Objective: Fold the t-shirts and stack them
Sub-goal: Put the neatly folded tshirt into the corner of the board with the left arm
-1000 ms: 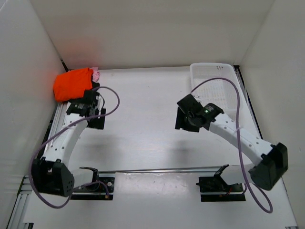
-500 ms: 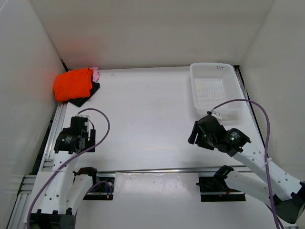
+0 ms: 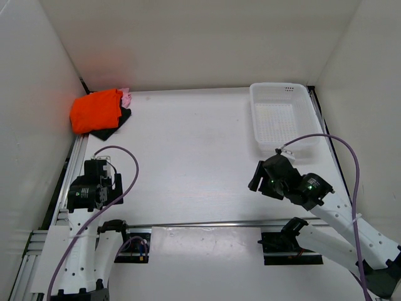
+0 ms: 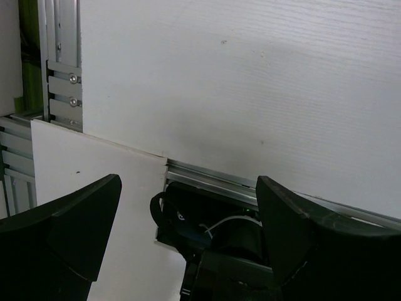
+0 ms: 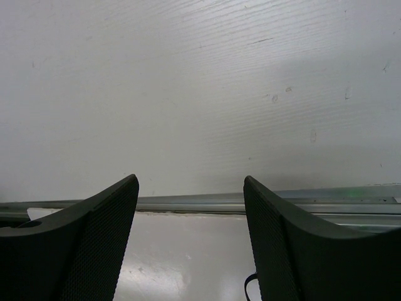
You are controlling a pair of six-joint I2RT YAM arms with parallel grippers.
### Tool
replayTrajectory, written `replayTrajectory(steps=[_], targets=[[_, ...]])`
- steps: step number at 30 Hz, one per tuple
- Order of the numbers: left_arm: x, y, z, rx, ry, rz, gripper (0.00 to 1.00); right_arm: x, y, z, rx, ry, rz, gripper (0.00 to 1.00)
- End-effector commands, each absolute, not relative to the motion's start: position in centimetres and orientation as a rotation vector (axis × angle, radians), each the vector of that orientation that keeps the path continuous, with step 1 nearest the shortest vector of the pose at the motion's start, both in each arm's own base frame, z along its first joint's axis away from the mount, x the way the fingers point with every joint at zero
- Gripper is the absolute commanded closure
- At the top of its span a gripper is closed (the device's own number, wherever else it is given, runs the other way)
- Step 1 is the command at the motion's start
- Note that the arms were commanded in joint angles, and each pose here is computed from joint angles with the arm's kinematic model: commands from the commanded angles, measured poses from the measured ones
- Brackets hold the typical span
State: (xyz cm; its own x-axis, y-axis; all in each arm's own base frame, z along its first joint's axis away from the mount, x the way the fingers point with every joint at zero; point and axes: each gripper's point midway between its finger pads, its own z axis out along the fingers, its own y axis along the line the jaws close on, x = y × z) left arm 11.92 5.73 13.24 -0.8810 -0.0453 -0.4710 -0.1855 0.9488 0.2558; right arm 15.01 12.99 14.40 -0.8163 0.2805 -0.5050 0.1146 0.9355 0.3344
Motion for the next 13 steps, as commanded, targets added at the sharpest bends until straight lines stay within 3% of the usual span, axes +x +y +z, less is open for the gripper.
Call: replayTrajectory(steps=[1, 13], targets=[[11.95, 5.14, 13.25, -0.171, 2.626, 0.352, 0.00, 15.32, 12.59, 14.50, 0.263, 2.508, 0.353, 0.27], [11.73, 5.13, 13.17, -0.170, 2.635, 0.353, 0.00, 15.72, 12.90, 14.59, 0.202, 2.479, 0.374, 0.25]])
